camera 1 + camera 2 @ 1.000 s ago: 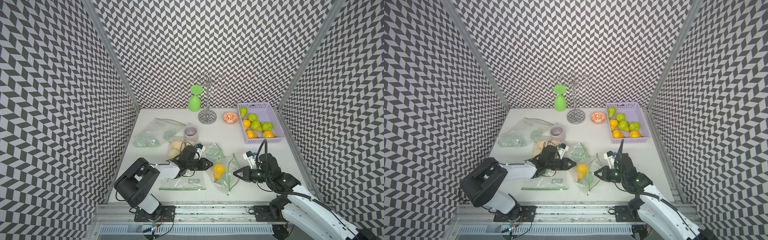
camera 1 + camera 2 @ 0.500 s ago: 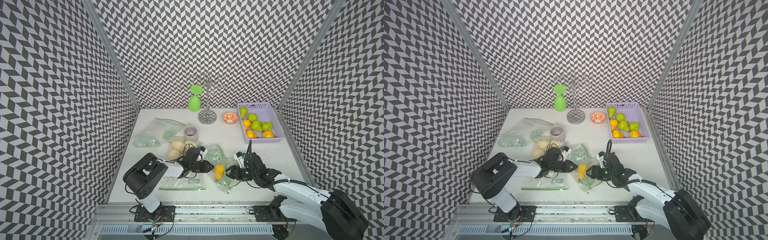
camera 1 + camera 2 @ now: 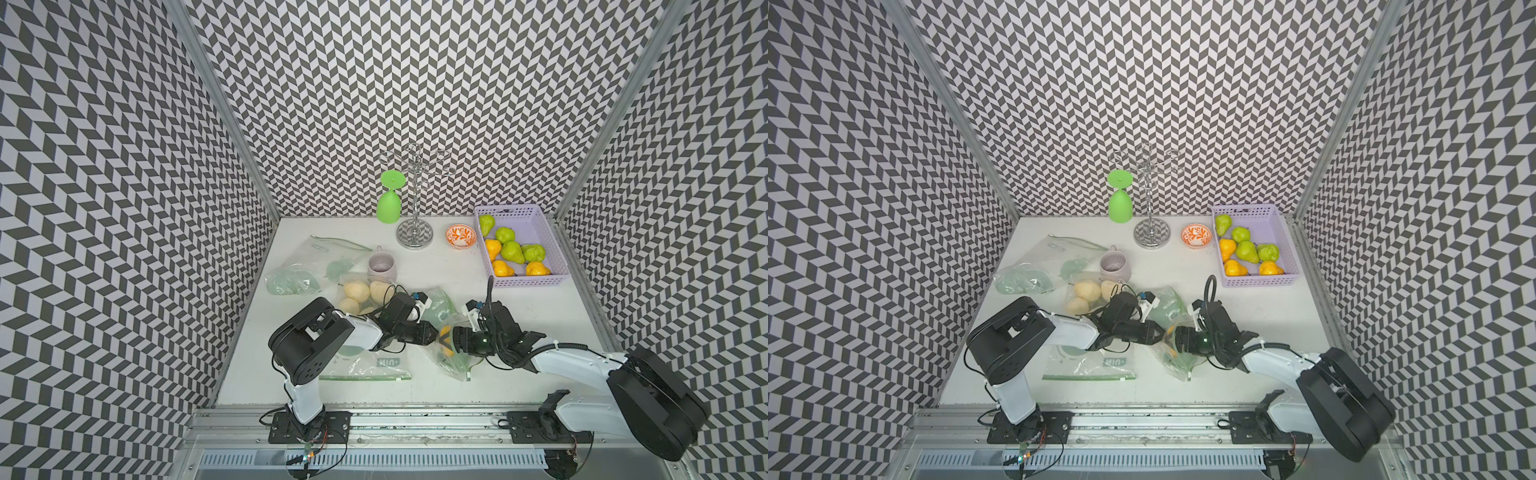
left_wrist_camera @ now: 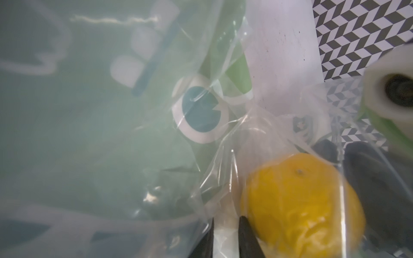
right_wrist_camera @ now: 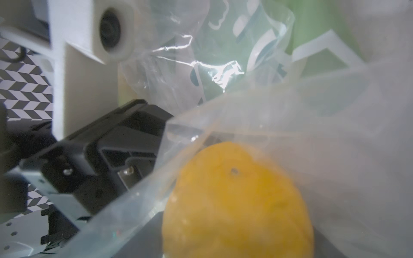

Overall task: Open the zip-top bag and take out the pear
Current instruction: Pick up the pear from the zipper food storage bag, then place the pear in the basket.

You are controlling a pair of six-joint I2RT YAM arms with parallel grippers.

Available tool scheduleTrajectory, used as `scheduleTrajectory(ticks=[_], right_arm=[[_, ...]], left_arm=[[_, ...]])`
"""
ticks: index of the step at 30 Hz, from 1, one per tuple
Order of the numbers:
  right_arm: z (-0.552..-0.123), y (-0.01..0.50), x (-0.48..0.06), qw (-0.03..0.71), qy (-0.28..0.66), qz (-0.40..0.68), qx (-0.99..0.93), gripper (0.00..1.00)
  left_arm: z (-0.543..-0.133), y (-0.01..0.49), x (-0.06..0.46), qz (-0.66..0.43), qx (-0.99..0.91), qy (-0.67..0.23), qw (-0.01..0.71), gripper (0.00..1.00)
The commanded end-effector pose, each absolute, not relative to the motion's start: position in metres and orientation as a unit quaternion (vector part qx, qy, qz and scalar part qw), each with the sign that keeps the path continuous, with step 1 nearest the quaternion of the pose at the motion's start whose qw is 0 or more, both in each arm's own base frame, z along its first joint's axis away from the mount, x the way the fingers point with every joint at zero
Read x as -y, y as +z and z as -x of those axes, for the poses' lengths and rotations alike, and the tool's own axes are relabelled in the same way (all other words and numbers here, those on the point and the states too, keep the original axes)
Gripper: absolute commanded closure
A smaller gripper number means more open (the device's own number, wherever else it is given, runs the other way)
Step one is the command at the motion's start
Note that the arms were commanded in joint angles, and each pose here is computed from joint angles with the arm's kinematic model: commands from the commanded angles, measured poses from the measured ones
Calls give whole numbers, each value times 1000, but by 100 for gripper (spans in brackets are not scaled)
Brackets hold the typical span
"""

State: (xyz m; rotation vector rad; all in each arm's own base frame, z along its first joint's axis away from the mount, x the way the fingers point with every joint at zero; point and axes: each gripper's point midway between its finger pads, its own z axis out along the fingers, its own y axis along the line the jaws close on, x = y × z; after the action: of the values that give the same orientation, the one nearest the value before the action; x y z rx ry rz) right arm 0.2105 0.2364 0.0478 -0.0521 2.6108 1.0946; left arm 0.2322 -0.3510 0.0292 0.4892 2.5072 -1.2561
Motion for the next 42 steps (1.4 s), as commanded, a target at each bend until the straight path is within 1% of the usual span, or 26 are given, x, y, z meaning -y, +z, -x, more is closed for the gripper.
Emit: scheduleTrajectory(ticks=[1, 5, 6, 11, 16, 18, 20, 22, 24, 27, 30, 32, 35, 37, 38, 40, 42], right_arm=[[-228, 62, -243, 193, 382, 32, -903, 22], [-224, 65, -237, 193, 371, 33, -908, 37], [-222, 66, -234, 192, 365, 32, -910, 38], [-208, 76, -220, 192, 356, 25, -914, 40], [-191, 84, -210, 173, 347, 32, -921, 40], [-186, 92, -206, 165, 339, 40, -925, 40], [-189, 106, -196, 176, 320, 32, -931, 41], [-201, 125, -176, 206, 293, 8, -934, 41], [-221, 149, -145, 259, 254, -35, -931, 42], [-250, 195, -103, 340, 234, -83, -907, 42], [-282, 225, -66, 380, 211, -117, -893, 42], [-310, 232, -41, 405, 183, -145, -884, 42], [-357, 229, -9, 433, 163, -186, -867, 41], [-388, 220, 10, 440, 155, -213, -859, 40], [-404, 213, 17, 439, 151, -221, -858, 40], [-432, 191, 24, 415, 147, -229, -868, 38], [-453, 169, 22, 372, 156, -213, -890, 32]], left_arm=[[-222, 30, 358, -199, -860, -449, 136, 78], [-227, 25, 346, -188, -867, -442, 133, 79], [-230, 22, 340, -180, -872, -436, 134, 79], [-254, 14, 316, -142, -892, -400, 154, 79], [-278, 8, 302, -118, -905, -371, 169, 79], [-289, 10, 300, -110, -907, -366, 178, 79], [-300, 14, 298, -103, -907, -361, 191, 79], [-314, 20, 299, -97, -905, -361, 201, 79], [-328, 28, 304, -96, -901, -365, 211, 79], [-345, 48, 316, -101, -890, -380, 230, 79], [-360, 69, 328, -106, -880, -392, 245, 78], [-368, 91, 338, -111, -867, -412, 256, 76], [-369, 135, 352, -117, -836, -460, 275, 54], [-368, 167, 356, -120, -816, -485, 291, 43], [-366, 185, 356, -123, -805, -496, 302, 23], [-360, 218, 355, -133, -786, -512, 319, 1], [-352, 247, 350, -143, -771, -520, 339, 0]])
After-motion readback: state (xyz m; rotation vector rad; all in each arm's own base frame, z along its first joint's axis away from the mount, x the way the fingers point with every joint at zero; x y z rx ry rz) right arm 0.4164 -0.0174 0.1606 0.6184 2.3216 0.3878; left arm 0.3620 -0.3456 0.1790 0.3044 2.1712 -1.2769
